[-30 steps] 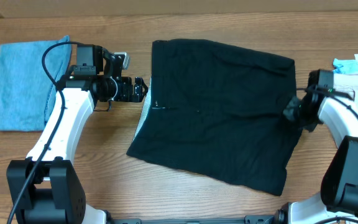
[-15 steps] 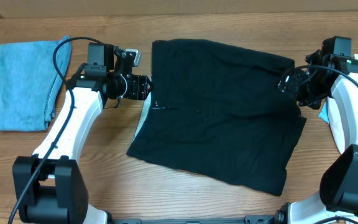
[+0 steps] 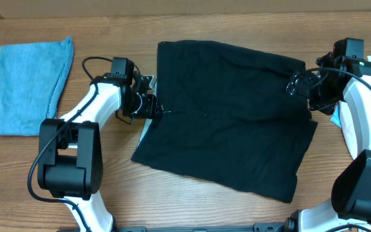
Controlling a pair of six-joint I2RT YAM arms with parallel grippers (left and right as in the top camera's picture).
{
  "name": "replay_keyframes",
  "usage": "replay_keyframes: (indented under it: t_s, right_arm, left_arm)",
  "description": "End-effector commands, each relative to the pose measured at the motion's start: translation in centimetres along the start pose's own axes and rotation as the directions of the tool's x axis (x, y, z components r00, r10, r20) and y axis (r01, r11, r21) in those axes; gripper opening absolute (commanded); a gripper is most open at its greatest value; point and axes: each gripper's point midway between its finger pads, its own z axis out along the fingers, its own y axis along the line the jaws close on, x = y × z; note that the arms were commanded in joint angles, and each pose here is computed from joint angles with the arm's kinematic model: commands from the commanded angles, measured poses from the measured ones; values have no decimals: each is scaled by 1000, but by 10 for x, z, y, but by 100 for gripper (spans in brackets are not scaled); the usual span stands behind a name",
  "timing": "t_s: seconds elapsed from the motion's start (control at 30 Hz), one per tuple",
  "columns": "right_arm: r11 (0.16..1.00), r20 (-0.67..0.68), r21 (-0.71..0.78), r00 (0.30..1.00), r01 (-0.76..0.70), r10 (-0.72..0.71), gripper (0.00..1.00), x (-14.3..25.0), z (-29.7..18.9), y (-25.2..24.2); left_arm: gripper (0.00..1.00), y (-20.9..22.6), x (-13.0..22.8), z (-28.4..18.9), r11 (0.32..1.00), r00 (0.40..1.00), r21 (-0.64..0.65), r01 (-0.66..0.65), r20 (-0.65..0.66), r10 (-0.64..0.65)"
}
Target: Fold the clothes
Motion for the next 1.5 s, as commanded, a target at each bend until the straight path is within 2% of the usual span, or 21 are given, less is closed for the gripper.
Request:
replay_keyframes:
  t_s: [0.0,0.2,0.53,0.57,0.67,0.73,0.77,0.8,0.97,1.2,1.37,1.47]
  right_arm:
    - [1000,26,-12,1000,14,-13,100,-6,-7,5]
    - [1000,26,-12,1000,14,-13,100,-6,-7,5]
    - [1000,26,-11,1000,14,-13,100,-6,-7,5]
    - [1000,26,-11,1000,14,-13,100,-6,-7,5]
    - [1000,30,-12,999,15,-14,100,-7,-7,5]
    - [1000,30,-12,999,15,-14,100,-7,-7,5]
    - [1000,30,-12,999,15,-14,100,-7,-7,5]
    - [1000,30,-12,999,15,-14,100,-7,-7,5]
    - [1000,33,-13,999,16,-15,100,-8,-7,5]
    - [1000,33,-13,999,16,-15,100,-8,-7,5]
    - [1000,40,12,999,14,-15,100,-9,-6,1]
    - [1000,39,12,999,14,-15,100,-7,-2,-1]
  left_arm:
    - [49,4,-1,5,998,999,-45,-46,-12,46]
    - [51,-7,-3,11,990,991,-35,-137,-6,137]
    - [54,-1,7,22,986,986,-38,-164,-6,164]
    - [52,-2,8,22,986,987,-34,-163,-8,163]
    - [38,-2,8,22,987,987,-33,-158,-9,158]
    - [22,-2,8,22,988,989,-33,-150,-9,150]
    - [9,-2,8,22,988,989,-33,-151,-8,150]
    - [4,-2,7,21,990,990,-33,-138,-6,138]
    - [4,-7,-7,13,992,992,-35,-120,20,121]
    - [4,-31,-49,-22,991,987,0,-135,93,135]
    - [4,1,-68,-27,976,980,-193,-100,152,131]
    - [4,6,-70,-28,970,979,-224,-90,159,127]
